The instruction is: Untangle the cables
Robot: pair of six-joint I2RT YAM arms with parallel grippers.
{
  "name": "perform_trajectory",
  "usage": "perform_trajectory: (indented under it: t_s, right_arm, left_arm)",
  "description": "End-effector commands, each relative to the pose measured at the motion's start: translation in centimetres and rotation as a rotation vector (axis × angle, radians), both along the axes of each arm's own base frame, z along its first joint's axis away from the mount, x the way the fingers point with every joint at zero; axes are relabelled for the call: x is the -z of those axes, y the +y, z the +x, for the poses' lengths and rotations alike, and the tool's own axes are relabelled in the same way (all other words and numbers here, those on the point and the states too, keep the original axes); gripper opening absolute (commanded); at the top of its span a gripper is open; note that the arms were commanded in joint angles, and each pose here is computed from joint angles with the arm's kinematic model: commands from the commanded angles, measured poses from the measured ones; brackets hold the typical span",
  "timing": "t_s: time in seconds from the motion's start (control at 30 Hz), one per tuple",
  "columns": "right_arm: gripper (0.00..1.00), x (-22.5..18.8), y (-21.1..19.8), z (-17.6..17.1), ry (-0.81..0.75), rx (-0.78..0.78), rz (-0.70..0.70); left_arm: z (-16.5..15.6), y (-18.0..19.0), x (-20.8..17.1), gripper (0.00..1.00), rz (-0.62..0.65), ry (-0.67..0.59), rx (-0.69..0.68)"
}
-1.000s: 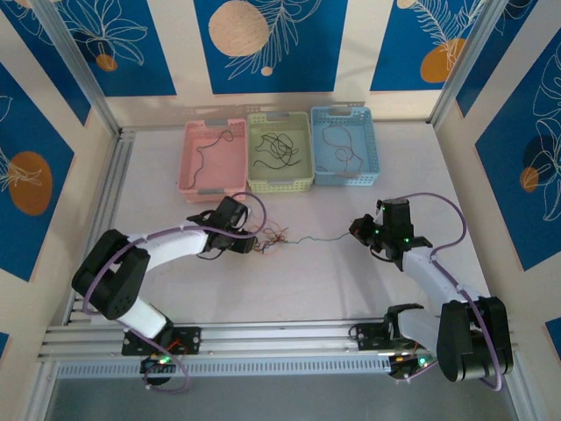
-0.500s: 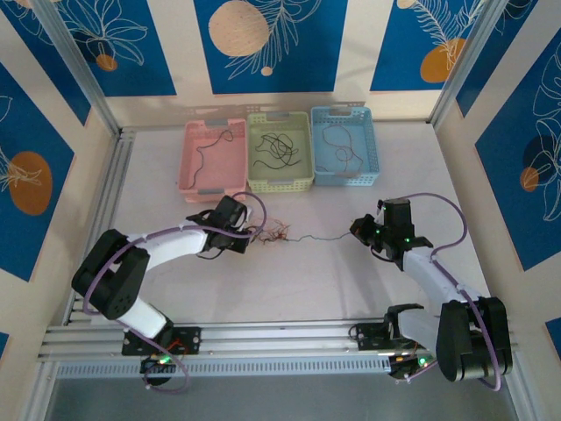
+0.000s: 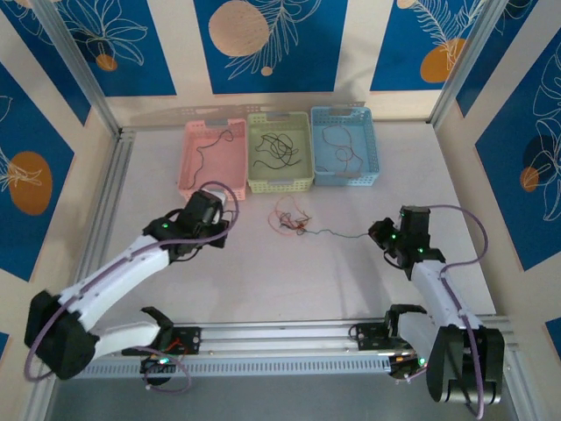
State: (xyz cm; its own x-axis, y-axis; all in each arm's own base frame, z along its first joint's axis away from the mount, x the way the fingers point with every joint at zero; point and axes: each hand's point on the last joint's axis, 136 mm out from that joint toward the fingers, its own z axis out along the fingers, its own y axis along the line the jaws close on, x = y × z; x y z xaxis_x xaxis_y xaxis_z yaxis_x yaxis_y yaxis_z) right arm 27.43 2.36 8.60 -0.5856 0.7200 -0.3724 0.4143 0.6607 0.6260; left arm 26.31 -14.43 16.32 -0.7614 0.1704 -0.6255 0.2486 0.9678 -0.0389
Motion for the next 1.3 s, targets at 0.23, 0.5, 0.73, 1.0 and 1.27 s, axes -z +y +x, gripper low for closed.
perform_trajectory:
  t_s: [0.23,0.5,0.73,1.0,1.27]
  right_arm:
    - [0.00,0.6,-0.3,-0.7,0.005,0.029,0.049]
    - [0.42,-2.2,4.1,0.0,-0.063,-0.199,0.001]
    - [0.72,-7.0,9.6,-0.7,-0.235,-0.448,-0.107]
    - [0.72,-15.9,19.5,-5.4,-0.568,-0.831,0.070]
    - [0.73,-21.1,26.8,-8.8,-0.722,-1.003,0.194]
  left_arm:
    - [-4.2,2.6,-8.2,0.00,-0.096,-0.106,0.021]
    - [-5.6,-2.5,-9.9,0.00,-0.425,-0.119,0.171]
    - [-5.6,-5.4,-10.3,0.00,-0.624,-0.085,0.210]
    - [-4.5,-6.8,-10.5,0.00,-0.772,-0.076,0.165]
    - [-4.2,-8.2,-10.6,0.00,-0.858,-0.048,0.183]
